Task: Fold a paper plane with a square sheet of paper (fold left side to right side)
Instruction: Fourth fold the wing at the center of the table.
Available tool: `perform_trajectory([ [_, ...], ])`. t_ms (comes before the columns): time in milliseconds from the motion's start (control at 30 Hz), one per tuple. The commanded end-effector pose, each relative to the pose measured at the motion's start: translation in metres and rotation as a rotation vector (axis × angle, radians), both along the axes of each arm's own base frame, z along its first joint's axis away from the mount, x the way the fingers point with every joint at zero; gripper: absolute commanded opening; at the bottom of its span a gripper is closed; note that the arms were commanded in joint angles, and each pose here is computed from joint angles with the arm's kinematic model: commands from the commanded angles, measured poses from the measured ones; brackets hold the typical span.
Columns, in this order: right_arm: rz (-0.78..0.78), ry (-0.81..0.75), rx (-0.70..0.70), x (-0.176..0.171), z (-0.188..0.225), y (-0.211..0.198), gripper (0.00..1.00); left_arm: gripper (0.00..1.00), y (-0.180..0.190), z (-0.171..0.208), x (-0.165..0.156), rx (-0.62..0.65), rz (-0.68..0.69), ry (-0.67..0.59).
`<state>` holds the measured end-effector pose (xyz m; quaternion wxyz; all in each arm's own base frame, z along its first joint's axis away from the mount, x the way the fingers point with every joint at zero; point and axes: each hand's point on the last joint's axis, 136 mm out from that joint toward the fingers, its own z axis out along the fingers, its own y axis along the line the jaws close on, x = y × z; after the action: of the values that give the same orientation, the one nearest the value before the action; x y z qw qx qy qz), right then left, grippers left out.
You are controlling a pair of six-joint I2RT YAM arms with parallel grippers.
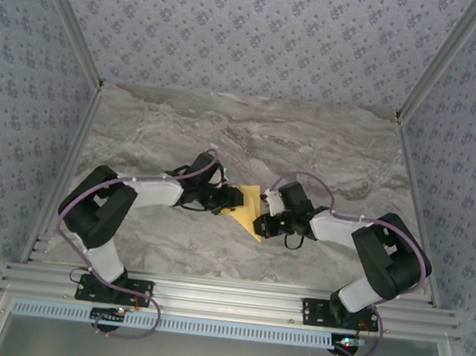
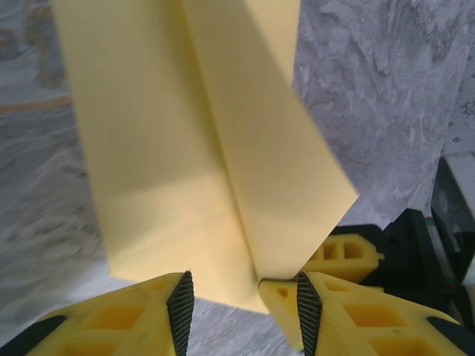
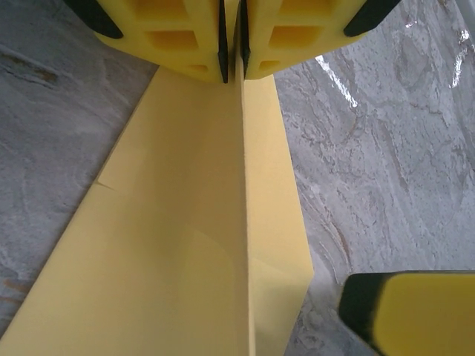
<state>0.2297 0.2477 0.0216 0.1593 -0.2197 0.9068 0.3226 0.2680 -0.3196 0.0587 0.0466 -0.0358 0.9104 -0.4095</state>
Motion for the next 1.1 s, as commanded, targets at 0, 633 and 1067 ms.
perform_trajectory([
  [0,-0.005,0.043,0.005,-0.007,-0.007,-0.003,0.16,0.43,-0.023,0.02,0.012,-0.067,-0.042,-0.053],
  [633,-0.007,0.096,0.049,-0.005,-0.008,0.002,0.16,0.4,-0.029,-0.01,0.017,-0.021,-0.049,-0.006],
  [1067,0.001,0.099,0.066,-0.001,-0.004,0.006,0.19,0.42,-0.019,-0.033,0.015,0.052,-0.027,0.023],
])
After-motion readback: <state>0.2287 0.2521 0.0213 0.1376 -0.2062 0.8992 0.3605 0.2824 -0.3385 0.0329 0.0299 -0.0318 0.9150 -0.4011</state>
